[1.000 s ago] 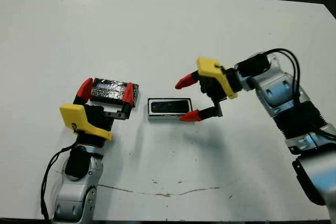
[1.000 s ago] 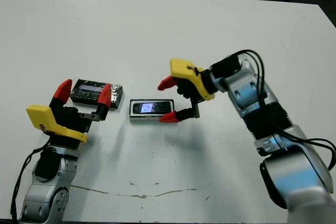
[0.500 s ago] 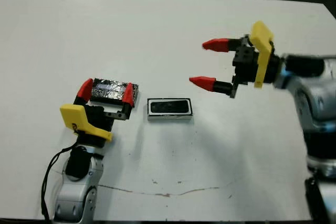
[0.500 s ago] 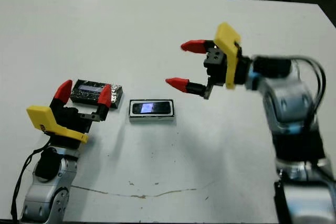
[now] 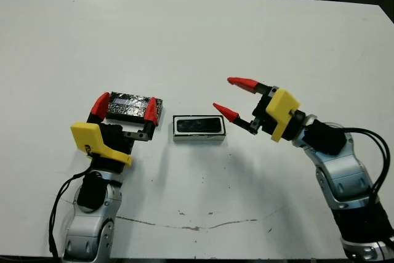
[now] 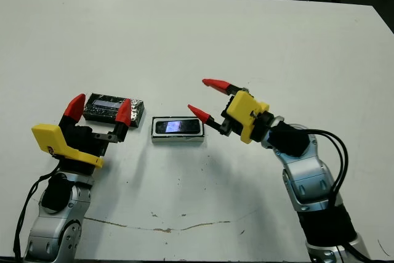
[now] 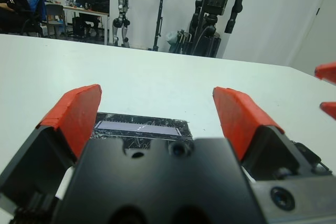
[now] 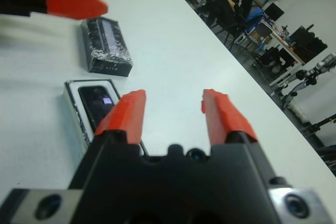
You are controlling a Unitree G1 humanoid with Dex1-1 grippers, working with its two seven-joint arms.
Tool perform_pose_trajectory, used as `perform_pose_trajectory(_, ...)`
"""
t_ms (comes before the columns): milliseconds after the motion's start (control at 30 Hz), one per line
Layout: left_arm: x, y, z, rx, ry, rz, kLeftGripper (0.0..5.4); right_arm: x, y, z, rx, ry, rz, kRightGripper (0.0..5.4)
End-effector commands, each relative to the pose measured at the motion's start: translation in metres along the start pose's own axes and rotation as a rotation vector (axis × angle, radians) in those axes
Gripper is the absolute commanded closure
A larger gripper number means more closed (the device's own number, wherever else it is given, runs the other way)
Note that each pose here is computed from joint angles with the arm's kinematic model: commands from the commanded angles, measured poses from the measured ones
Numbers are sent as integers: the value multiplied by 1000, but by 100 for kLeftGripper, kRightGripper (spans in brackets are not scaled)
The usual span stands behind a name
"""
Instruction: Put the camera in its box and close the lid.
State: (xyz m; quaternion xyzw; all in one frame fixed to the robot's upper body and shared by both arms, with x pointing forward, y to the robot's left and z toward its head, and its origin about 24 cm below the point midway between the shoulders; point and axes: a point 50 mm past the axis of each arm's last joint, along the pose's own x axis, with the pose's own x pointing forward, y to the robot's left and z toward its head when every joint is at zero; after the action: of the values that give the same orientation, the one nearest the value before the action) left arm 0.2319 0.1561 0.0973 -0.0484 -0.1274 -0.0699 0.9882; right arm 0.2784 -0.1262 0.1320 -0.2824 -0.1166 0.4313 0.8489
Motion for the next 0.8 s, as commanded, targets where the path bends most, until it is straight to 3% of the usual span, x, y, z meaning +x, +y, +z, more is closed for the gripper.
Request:
perform_pose_trajectory(33, -2, 0, -3, 2, 22, -1, 0, 0, 6, -7, -19, 31, 15, 321)
perform_pose_trajectory(500, -2, 0, -2, 3, 17, -1, 0, 9, 26, -30, -32, 117, 119, 535)
perform_pose_trajectory(800, -3, 0, -2, 1, 17, 1, 0, -1, 37, -43, -46, 211, 201, 538)
